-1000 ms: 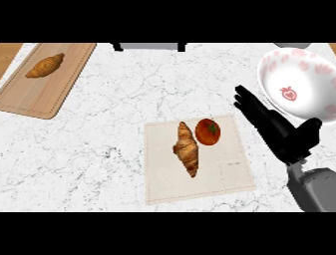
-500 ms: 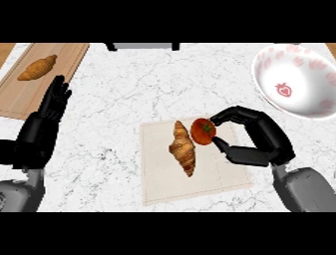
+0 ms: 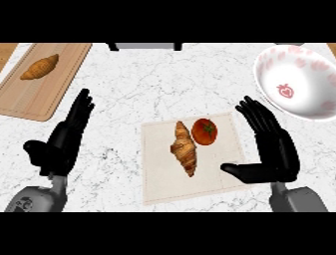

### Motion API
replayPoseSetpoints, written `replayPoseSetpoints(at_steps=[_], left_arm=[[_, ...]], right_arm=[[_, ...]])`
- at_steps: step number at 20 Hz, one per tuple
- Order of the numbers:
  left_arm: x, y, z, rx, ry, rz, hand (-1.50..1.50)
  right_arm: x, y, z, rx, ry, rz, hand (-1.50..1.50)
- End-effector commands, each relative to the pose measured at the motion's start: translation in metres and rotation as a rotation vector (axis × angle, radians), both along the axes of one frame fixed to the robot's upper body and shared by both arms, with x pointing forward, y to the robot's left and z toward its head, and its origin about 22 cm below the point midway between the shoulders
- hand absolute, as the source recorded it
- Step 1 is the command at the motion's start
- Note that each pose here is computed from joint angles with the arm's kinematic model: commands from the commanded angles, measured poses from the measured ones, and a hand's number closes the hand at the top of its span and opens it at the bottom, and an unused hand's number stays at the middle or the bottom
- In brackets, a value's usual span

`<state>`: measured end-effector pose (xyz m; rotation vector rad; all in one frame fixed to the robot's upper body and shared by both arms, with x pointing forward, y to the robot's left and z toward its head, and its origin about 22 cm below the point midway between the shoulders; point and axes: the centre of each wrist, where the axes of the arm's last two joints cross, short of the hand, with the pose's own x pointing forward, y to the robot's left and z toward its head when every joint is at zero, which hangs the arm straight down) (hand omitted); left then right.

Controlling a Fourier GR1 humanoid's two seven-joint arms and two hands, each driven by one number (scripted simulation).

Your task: Pick the tomato from the placemat and place it in the bowl

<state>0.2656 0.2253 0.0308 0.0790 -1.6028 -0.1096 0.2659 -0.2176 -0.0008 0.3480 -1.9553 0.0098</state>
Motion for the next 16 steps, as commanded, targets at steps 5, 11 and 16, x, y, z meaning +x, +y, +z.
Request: replayPoseSetpoints(at_steps=[5, 11, 16], left_arm=[[0.022, -0.004, -0.001, -0.012, 0.010, -0.004, 0.00], [0.005, 0.002, 0.003, 0.002, 0.010, -0.019, 0.00], [-0.002, 0.004, -0.006, -0.009, 0.014, -0.024, 0.00]], right_arm=[[0.024, -0.044, 0.060, -0.221, 0.061, -0.093, -1.50], [0.040, -0.049, 0.081, -0.335, 0.230, 0.055, -1.50], [0.057, -0.037, 0.080, -0.472, 0.335, 0.122, -1.50]])
